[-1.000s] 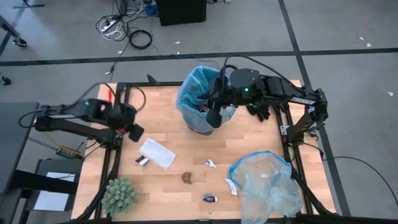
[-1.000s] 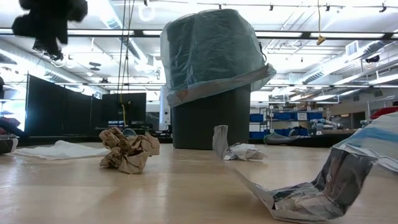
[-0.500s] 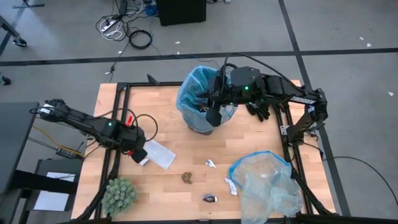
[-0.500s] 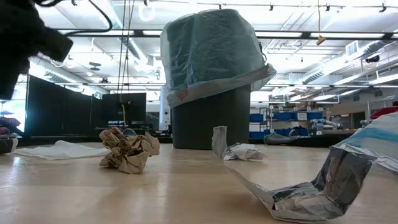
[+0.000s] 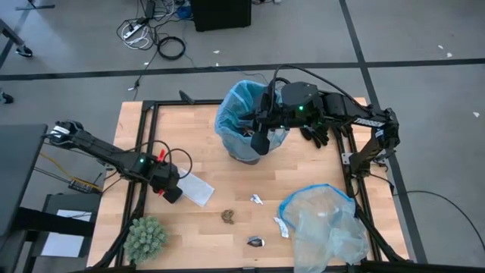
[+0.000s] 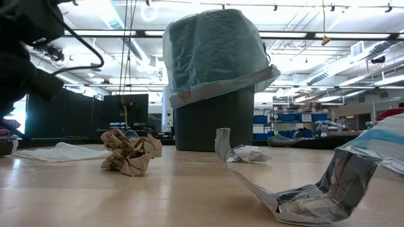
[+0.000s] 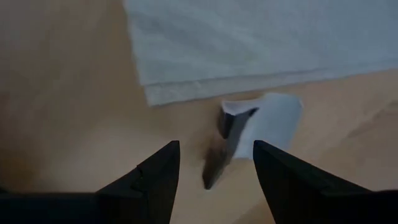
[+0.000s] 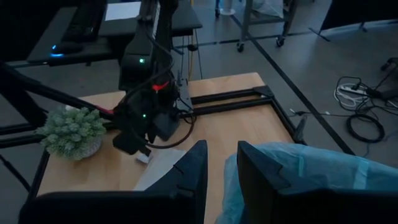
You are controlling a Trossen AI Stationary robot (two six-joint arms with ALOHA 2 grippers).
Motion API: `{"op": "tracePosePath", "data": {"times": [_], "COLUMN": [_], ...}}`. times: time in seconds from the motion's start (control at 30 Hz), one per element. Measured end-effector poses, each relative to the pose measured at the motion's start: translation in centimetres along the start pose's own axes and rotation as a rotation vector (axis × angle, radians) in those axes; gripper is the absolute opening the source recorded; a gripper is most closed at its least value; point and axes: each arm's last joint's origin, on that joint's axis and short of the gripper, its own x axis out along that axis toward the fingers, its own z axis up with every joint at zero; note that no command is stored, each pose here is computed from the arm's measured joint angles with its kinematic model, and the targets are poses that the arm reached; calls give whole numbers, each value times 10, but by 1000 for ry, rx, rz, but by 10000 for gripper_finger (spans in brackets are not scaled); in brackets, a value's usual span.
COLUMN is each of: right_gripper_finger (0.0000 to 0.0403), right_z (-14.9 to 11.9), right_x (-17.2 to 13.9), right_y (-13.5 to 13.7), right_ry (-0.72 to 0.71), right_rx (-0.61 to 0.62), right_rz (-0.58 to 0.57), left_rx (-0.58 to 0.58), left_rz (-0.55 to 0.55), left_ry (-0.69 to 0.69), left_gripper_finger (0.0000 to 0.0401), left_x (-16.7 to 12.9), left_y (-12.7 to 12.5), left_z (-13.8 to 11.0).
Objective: Place trash/remove bag and relplace
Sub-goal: Put the plastic wrapper into the trash bin
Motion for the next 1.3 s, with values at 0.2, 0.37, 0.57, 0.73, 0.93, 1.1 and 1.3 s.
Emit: {"op": "tracePosePath", "data": {"times": [0.2, 0.37, 0.57, 0.73, 0.93, 1.1, 1.3], "right_gripper_finger": [74, 73, 73, 73, 73, 73, 73], "right_z": [-1, -1, -1, -3, -7, -7, -7], "right_x": [-1, -2, -3, -4, -10, -16, -17], "right_y": [4, 9, 12, 15, 24, 34, 36], "right_ry": [2, 3, 4, 15, 55, 42, 38], "right_rx": [11, 7, 5, -1, -21, -59, -86], "right_rz": [12, 27, 34, 42, 68, 30, 13], "left_rx": [14, 5, 7, 16, 42, 141, 220], "left_rz": [-93, -69, -37, -57, -142, -251, -313], "left_ry": [18, 23, 10, -3, -41, -129, -397], "left_gripper_finger": [213, 181, 35, 9, 6, 7, 7], "left_x": [13, 18, 19, 18, 2, -32, -98], "left_y": [1, 5, 8, 5, -13, -40, -67], "left_z": [0, 0, -1, 0, 5, 16, 36]}}
